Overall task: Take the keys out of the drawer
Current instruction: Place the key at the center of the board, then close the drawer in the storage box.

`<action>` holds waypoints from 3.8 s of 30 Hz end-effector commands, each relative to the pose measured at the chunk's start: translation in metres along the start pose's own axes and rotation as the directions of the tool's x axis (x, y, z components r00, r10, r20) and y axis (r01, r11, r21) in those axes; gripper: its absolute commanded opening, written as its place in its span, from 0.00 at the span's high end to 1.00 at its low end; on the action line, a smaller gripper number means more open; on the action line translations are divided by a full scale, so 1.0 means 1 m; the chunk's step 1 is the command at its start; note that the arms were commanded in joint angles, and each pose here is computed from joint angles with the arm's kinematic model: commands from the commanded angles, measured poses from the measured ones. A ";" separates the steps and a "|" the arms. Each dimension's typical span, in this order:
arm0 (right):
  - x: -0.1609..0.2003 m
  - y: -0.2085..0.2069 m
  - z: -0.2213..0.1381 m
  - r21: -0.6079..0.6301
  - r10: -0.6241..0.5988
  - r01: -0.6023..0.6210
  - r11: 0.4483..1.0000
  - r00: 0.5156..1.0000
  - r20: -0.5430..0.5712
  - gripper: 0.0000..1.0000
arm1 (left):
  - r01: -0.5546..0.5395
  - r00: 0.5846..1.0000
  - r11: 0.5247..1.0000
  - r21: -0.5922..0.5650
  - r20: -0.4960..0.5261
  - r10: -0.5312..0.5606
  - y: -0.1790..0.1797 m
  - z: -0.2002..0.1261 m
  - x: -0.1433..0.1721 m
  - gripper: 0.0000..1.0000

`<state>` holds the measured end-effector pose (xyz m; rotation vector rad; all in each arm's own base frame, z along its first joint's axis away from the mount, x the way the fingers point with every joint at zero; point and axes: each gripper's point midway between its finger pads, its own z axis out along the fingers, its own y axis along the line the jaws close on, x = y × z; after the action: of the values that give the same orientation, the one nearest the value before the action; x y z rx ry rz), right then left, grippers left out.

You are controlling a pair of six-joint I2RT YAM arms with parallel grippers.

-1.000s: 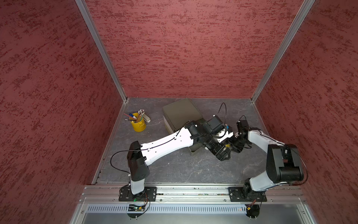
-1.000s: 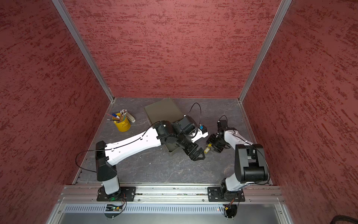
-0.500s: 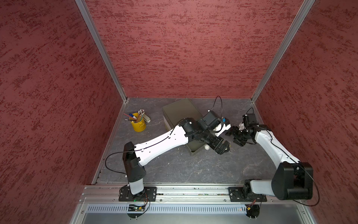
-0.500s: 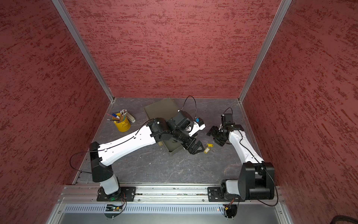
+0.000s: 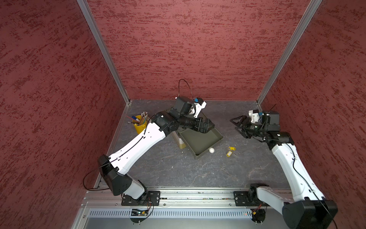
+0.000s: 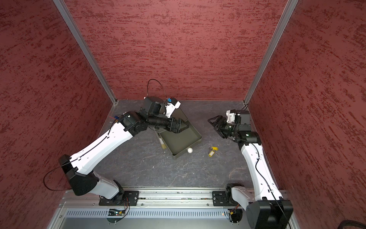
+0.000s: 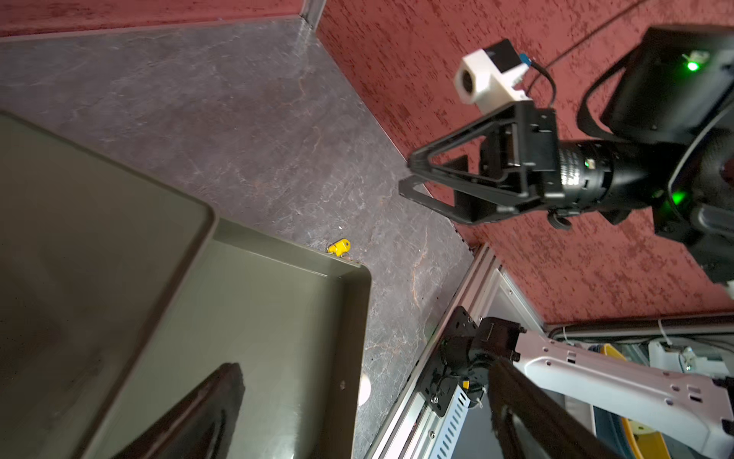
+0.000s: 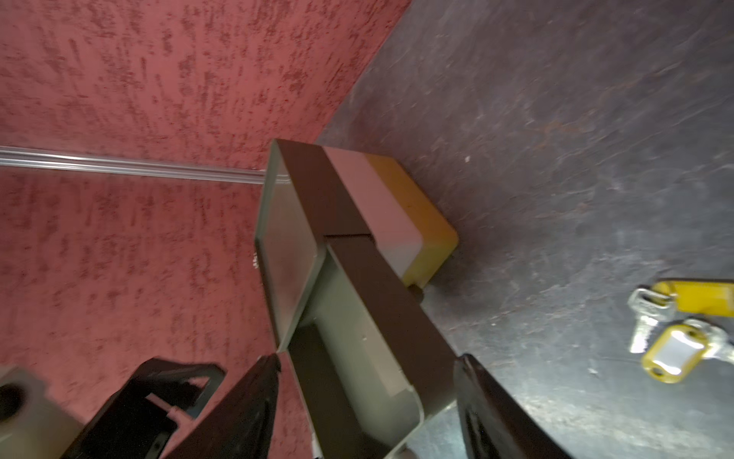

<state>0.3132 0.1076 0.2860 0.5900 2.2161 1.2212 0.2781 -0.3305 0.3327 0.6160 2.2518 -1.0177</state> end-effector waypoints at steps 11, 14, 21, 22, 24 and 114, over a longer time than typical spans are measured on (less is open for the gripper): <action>0.042 0.039 -0.016 -0.130 0.050 -0.070 0.989 0.987 -0.153 0.28 | 0.201 0.973 0.976 -0.085 0.133 -0.188 0.079 -0.046 -0.021 0.00; 0.062 0.037 -0.016 -0.115 0.045 -0.069 0.991 0.977 -0.207 0.29 | 0.254 0.961 0.960 -0.116 0.144 -0.237 0.100 -0.051 -0.020 0.00; 0.112 0.028 -0.020 -0.052 0.023 -0.042 0.998 0.947 -0.321 0.30 | 0.286 0.953 0.951 -0.115 0.137 -0.270 0.121 -0.048 -0.025 0.00; 0.119 0.025 -0.019 -0.041 0.026 -0.042 0.998 0.941 -0.339 0.30 | 0.289 0.953 0.950 -0.116 0.131 -0.274 0.123 -0.046 -0.024 0.00; 0.133 0.018 -0.017 -0.013 0.027 -0.034 0.999 0.928 -0.372 0.30 | 0.292 0.953 0.950 -0.110 0.124 -0.278 0.125 -0.042 -0.024 0.00; 0.125 0.004 0.148 -0.069 -0.008 -0.020 0.997 0.921 -0.388 0.58 | 0.312 0.949 0.944 -0.104 -0.013 -0.315 0.144 -0.004 0.013 0.00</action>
<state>0.3013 0.2776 0.1930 0.3449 2.5024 1.5613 0.3575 -0.2384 0.2603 0.2137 2.4418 -1.0340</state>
